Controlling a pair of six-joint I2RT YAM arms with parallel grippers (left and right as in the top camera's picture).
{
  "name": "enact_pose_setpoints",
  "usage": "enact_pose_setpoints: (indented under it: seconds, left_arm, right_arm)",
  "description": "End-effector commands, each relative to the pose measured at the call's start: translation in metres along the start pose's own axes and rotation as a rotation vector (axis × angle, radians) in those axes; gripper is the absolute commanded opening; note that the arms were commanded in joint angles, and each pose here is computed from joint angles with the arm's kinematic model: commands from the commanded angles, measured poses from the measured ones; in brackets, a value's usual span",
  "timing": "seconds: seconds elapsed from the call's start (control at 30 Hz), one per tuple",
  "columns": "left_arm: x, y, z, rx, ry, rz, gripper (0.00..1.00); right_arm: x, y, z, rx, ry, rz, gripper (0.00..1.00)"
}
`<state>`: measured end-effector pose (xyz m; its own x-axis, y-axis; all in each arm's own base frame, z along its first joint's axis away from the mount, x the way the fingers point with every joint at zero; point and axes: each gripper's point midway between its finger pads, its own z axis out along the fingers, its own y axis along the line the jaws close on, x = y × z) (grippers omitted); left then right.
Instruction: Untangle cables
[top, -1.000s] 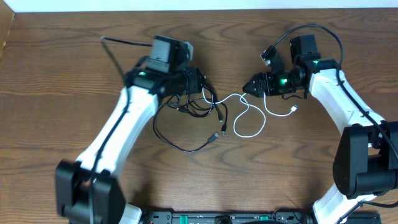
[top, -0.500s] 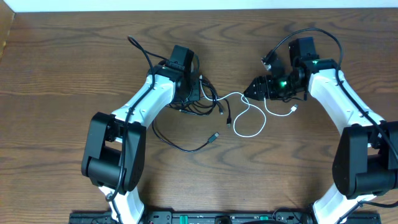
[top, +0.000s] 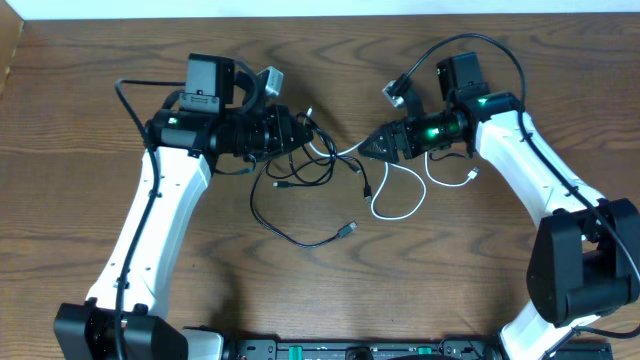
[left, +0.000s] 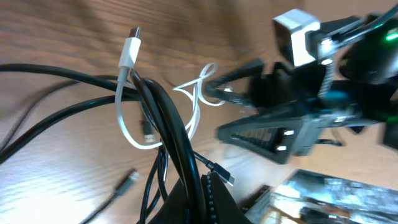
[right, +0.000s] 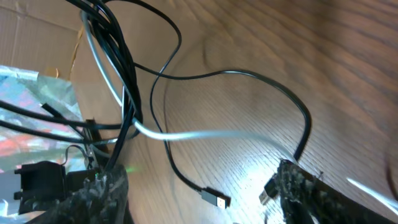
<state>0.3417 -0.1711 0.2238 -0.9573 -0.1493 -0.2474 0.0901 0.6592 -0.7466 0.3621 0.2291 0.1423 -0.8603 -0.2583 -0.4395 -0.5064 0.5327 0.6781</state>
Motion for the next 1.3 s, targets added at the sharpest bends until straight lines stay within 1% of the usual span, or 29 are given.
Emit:
enact_pose_setpoints:
  seconds: [0.0, 0.03, 0.1, 0.2, 0.27, 0.3, 0.37, 0.4, 0.43, 0.47, 0.5, 0.53, 0.63, 0.73, 0.8, 0.83, 0.87, 0.9, 1.0, 1.13, 1.2, 1.27]
  left_arm:
    - [-0.005, -0.021, -0.014, 0.152, 0.015, -0.09, 0.07]
    - [-0.006, -0.024, -0.016, 0.177, 0.018, -0.093, 0.07]
    - [-0.008, -0.035, -0.027, 0.273, 0.033, -0.099, 0.08]
    - [-0.008, -0.043, -0.038, 0.357, 0.055, -0.125, 0.07]
    - [-0.004, -0.051, -0.042, 0.412, 0.081, -0.126, 0.07]
    - [-0.002, -0.057, -0.045, 0.446, 0.098, -0.123, 0.08]
    - [0.0, -0.06, -0.047, 0.469, 0.109, -0.121, 0.07]
    - [0.001, -0.062, -0.048, 0.483, 0.117, -0.12, 0.07]
    - [0.001, -0.063, -0.049, 0.489, 0.12, -0.119, 0.08]
    - [0.002, -0.065, -0.05, 0.501, 0.126, -0.118, 0.08]
    - [0.002, -0.065, -0.051, 0.504, 0.126, -0.119, 0.07]
    - [0.001, -0.064, -0.052, 0.503, 0.12, -0.122, 0.07]
    - [-0.006, -0.056, -0.058, 0.495, 0.101, -0.178, 0.07]
    - [-0.019, -0.041, -0.072, 0.485, 0.049, -0.239, 0.07]
    - [-0.028, -0.03, -0.086, 0.497, 0.007, -0.267, 0.07]
    - [-0.032, -0.025, -0.091, 0.494, -0.014, -0.277, 0.07]
    - [-0.036, -0.019, -0.097, 0.49, -0.036, -0.287, 0.07]
    - [-0.041, -0.01, -0.105, 0.485, -0.069, -0.301, 0.07]
    - [-0.044, -0.006, -0.109, 0.48, -0.088, -0.302, 0.08]
    - [-0.045, -0.003, -0.108, 0.464, -0.106, -0.263, 0.08]
    - [-0.047, 0.0, -0.106, 0.441, -0.117, -0.26, 0.08]
    - [-0.047, 0.003, -0.105, 0.423, -0.125, -0.249, 0.07]
  right_arm:
    - [-0.01, 0.021, -0.001, -0.033, -0.022, -0.116, 0.77]
    - [-0.009, 0.023, 0.001, -0.033, -0.018, -0.147, 0.78]
    - [-0.007, 0.02, 0.006, 0.008, -0.003, -0.203, 0.79]
    - [-0.008, 0.006, 0.013, 0.112, 0.014, -0.251, 0.78]
    - [-0.011, -0.002, 0.018, 0.175, 0.012, -0.275, 0.76]
    - [-0.017, -0.007, 0.019, 0.218, -0.007, -0.269, 0.72]
    - [-0.027, -0.014, 0.018, 0.277, -0.043, -0.239, 0.71]
    - [-0.035, -0.017, 0.018, 0.306, -0.074, -0.222, 0.69]
    - [-0.039, -0.019, 0.017, 0.321, -0.09, -0.213, 0.63]
    - [-0.042, -0.021, 0.016, 0.338, -0.106, -0.198, 0.47]
    - [-0.045, -0.024, 0.015, 0.36, -0.121, -0.168, 0.14]
    - [-0.045, -0.03, 0.012, 0.392, -0.132, -0.12, 0.01]
    - [-0.039, -0.056, -0.001, 0.522, -0.15, 0.042, 0.01]
    - [-0.02, -0.092, -0.027, 0.683, -0.153, 0.243, 0.01]
    - [0.002, -0.12, -0.047, 0.78, -0.149, 0.382, 0.01]
    - [0.009, -0.129, -0.052, 0.797, -0.148, 0.417, 0.01]
    - [0.024, -0.144, -0.06, 0.816, -0.147, 0.486, 0.01]
    - [0.05, -0.168, -0.075, 0.845, -0.141, 0.593, 0.01]
    - [0.077, -0.188, -0.091, 0.861, -0.13, 0.687, 0.01]
    - [0.084, -0.194, -0.101, 0.799, -0.113, 0.676, 0.01]
    - [0.077, -0.183, -0.093, 0.684, -0.094, 0.595, 0.01]
    - [0.067, -0.168, -0.081, 0.565, -0.088, 0.511, 0.03]
